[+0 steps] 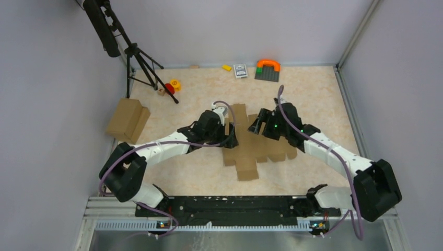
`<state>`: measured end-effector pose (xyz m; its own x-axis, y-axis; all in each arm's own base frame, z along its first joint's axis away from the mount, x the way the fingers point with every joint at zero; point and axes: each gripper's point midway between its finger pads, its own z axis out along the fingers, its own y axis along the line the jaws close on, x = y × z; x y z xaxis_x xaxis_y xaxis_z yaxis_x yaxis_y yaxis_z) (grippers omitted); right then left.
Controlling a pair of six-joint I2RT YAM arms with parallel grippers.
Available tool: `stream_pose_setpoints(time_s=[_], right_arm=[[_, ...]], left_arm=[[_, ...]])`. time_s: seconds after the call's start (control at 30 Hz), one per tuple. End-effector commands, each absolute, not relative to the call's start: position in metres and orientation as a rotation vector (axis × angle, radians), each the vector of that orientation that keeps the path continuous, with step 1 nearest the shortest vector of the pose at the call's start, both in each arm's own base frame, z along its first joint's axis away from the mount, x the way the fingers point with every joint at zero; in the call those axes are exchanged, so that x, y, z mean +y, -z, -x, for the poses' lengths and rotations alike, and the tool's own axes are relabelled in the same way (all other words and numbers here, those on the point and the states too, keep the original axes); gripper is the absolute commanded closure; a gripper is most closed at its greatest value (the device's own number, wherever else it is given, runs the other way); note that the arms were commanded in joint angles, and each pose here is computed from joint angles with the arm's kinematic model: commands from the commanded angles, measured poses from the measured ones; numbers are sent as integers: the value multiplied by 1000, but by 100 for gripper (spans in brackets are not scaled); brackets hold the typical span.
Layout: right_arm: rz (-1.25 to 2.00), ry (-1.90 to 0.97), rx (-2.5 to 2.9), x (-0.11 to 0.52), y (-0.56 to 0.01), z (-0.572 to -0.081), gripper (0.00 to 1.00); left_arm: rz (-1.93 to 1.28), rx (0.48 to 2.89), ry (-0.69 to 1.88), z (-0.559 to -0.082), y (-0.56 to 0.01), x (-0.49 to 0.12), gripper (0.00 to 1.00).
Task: Fold the paper box
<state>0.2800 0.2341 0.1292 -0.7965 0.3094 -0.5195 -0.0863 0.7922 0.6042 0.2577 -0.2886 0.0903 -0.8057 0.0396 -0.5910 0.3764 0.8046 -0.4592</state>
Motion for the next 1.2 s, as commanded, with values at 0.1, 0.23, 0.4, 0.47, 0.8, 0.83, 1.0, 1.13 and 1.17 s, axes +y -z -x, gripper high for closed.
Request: stream_pose_setpoints(time_s=[0.1,0.23,0.4,0.47,0.8,0.83,1.0,1.13,1.17], right_arm=[[-292,-499,2324,132,-142,-297,15],[-461,-386,2384,92,-118,-300,8],[-574,-461,2419,83,-87,-307,7],[-590,-442,2455,81,-72,-308,7],[-584,-287,2521,63,-40,-302,8],[-582,-272,2530,62,-38,-300,8],[-571,-281,2586,65,-22,-291,8],[-563,-391,2616,79,-14,-285,11],[-561,-415,2620,82,-14,-283,11]], left_arm=[[-113,2470,712,-276,-74,-259,13],[-29,2503,699,-281,-62,-249,10],[21,2532,771,-280,-50,-250,10],[28,2555,799,-280,-45,-253,12],[6,2570,910,-282,-36,-272,28],[7,2572,920,-282,-35,-274,29],[9,2574,965,-286,-34,-282,37],[13,2550,995,-291,-41,-286,44],[12,2544,996,-293,-43,-286,46]])
